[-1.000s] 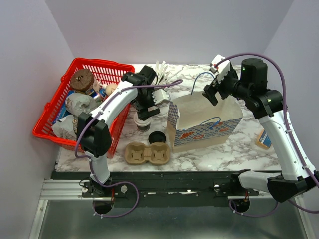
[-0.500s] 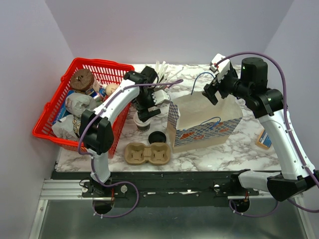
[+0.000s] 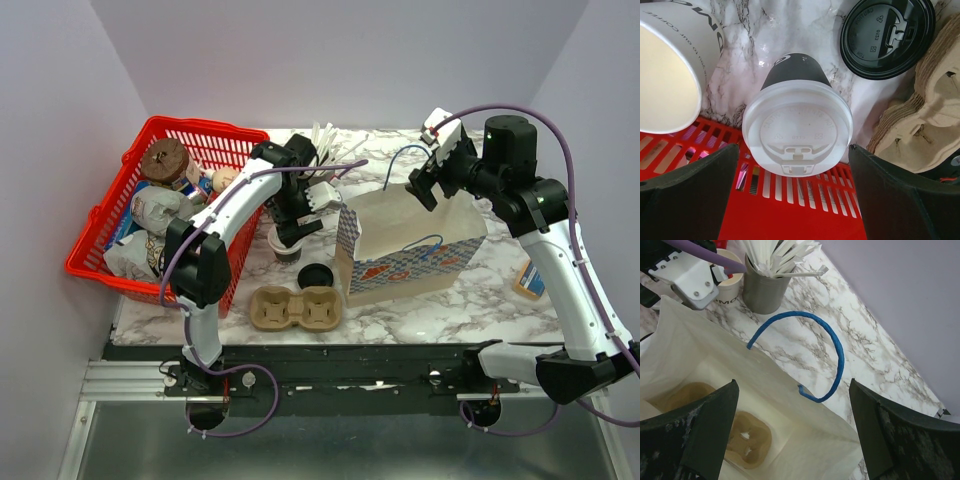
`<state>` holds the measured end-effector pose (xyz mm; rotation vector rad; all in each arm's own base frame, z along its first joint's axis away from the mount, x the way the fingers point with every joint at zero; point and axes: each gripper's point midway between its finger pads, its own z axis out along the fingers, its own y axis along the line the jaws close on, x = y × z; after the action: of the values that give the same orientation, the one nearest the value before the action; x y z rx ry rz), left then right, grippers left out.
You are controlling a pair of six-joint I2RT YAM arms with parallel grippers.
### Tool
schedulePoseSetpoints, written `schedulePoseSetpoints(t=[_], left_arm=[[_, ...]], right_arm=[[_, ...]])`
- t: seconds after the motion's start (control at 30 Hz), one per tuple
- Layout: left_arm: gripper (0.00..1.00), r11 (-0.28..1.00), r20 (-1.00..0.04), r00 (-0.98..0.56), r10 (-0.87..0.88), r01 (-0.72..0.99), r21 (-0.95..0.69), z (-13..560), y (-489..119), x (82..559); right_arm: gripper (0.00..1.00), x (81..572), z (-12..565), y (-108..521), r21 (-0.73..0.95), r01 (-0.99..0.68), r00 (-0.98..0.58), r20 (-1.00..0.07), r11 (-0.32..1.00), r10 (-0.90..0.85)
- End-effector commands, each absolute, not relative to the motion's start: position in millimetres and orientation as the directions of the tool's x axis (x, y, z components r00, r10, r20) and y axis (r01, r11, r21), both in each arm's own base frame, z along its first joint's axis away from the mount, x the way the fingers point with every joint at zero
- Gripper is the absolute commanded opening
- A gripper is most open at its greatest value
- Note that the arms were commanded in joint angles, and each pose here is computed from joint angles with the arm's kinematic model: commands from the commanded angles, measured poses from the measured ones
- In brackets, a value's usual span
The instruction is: Pack the takeout coffee
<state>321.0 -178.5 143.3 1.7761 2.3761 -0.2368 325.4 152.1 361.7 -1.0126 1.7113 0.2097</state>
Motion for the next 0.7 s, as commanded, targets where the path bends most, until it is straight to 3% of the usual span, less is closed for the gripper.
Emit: schedulePoseSetpoints(t=[0.0, 0.67], left_arm=[[0.99, 0.280, -0.222, -0.288, 0.931, 0.958, -0.067, 142.8, -182.2, 313.4], [0.99, 0.282, -0.229, -0.291, 0.929, 0.957, -0.074, 135.6, -186.8, 315.4]], right_arm=[[1.00, 320.4, 357.0, 155.1, -0.304, -0.732, -0.067, -0.859, 0.610, -0.508], [1.00, 324.6, 355.9, 156.6, -0.302, -0.732, -0.069, -0.859, 0.611, -0.507]])
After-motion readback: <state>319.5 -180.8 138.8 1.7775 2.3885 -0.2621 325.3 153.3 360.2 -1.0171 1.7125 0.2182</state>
